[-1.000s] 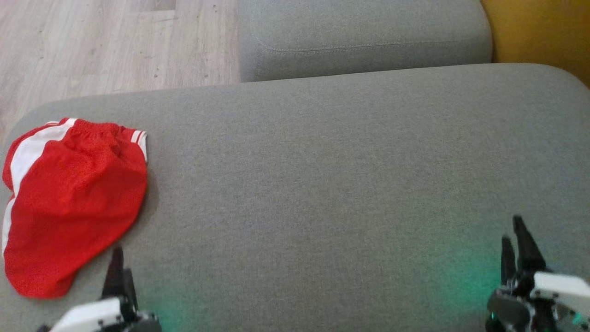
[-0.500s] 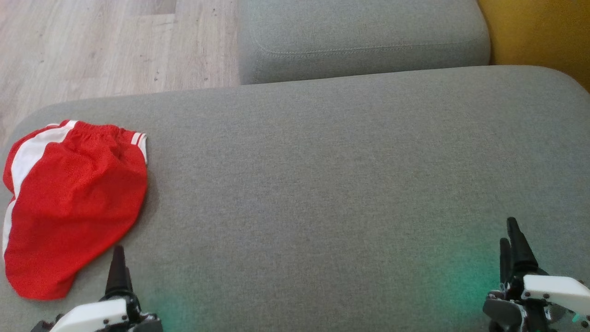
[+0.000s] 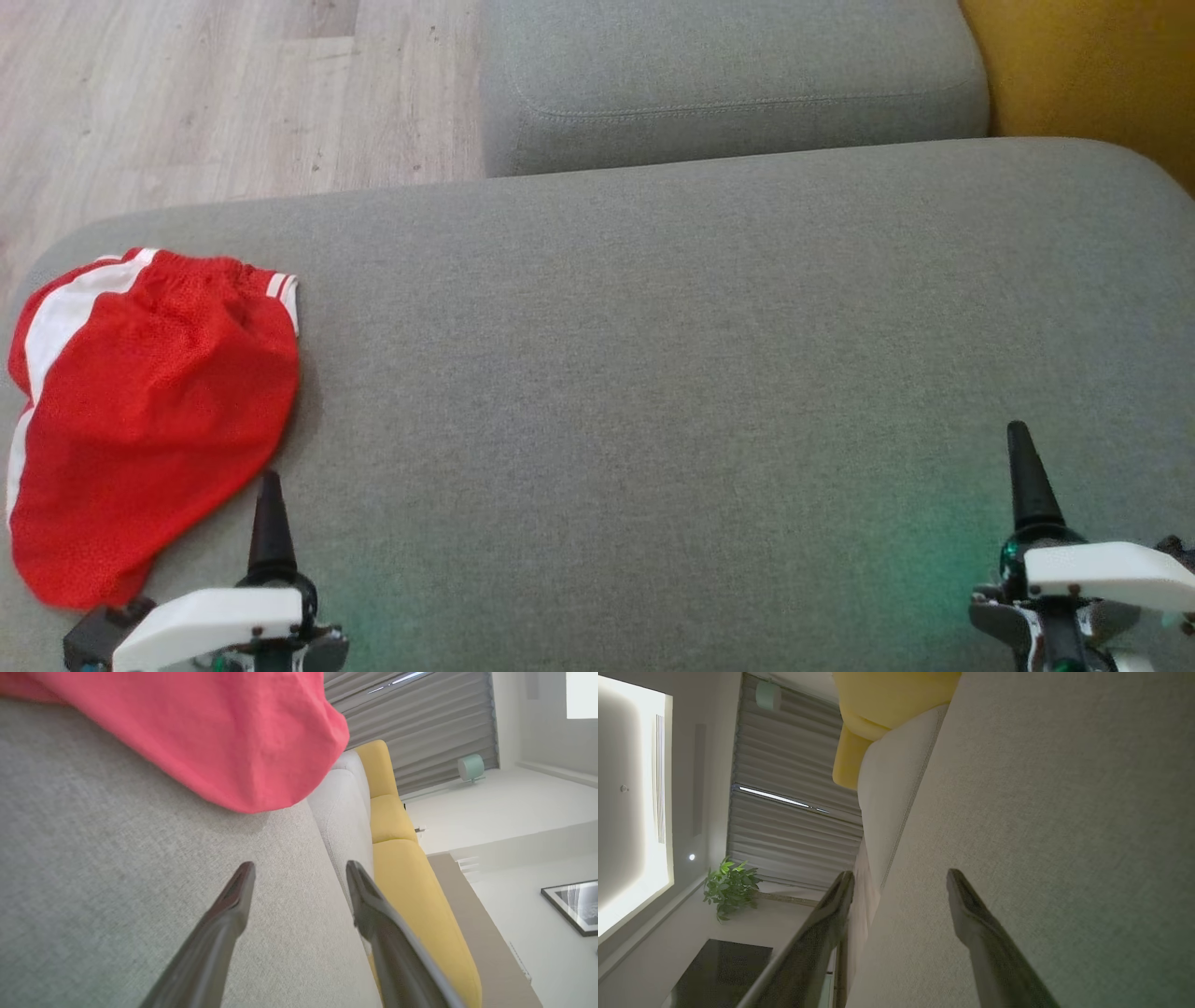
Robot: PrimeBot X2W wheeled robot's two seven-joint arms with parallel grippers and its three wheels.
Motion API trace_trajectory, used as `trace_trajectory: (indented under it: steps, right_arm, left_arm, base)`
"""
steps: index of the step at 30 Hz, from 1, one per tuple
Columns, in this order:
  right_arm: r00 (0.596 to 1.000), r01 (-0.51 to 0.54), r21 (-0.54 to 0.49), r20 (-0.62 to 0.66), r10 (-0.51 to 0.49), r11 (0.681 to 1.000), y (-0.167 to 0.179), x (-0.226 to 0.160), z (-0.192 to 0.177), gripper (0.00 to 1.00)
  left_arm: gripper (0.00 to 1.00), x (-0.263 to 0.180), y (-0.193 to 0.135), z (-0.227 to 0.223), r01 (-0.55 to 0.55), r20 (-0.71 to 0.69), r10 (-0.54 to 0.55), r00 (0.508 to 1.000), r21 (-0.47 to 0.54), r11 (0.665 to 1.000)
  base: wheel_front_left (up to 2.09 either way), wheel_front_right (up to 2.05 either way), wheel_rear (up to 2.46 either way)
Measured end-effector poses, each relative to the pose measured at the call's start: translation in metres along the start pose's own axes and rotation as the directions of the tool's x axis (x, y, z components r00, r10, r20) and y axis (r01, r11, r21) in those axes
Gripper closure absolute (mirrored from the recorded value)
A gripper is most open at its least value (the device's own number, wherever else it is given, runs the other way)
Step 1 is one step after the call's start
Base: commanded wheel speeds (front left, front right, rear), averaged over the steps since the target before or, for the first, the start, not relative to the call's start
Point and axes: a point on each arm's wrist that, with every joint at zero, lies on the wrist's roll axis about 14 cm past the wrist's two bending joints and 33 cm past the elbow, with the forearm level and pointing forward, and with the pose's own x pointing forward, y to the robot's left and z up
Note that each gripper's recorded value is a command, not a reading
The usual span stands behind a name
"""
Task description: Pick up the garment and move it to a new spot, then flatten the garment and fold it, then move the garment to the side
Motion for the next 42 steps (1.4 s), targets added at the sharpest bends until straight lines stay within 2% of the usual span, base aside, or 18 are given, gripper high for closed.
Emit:
trace_trajectory:
  steps: [11, 26, 42]
  right_arm:
    - [0.999, -0.037, -0.166, -0.008, 0.036, 0.985, 0.011, -0.001, -0.005, 0.0]
    - [0.999, -0.035, -0.329, 0.022, 0.044, 0.944, 0.01, -0.01, 0.001, 0.0]
    - [0.996, -0.081, -0.524, -0.004, 0.093, 0.848, 0.021, -0.017, -0.011, 0.0]
  left_arm:
    - [0.0, -0.003, -0.005, -0.008, -0.002, -0.008, 0.003, 1.0, 0.169, 0.986]
    - [0.0, -0.006, -0.016, -0.018, 0.021, -0.012, -0.018, 1.0, 0.321, 0.947]
    - [0.0, -0.012, -0.022, -0.025, 0.031, 0.003, -0.038, 0.999, 0.504, 0.863]
  base:
    - [0.0, 0.0, 0.0]
    - [0.0, 0.0, 0.0]
    - [0.0, 0.0, 0.0]
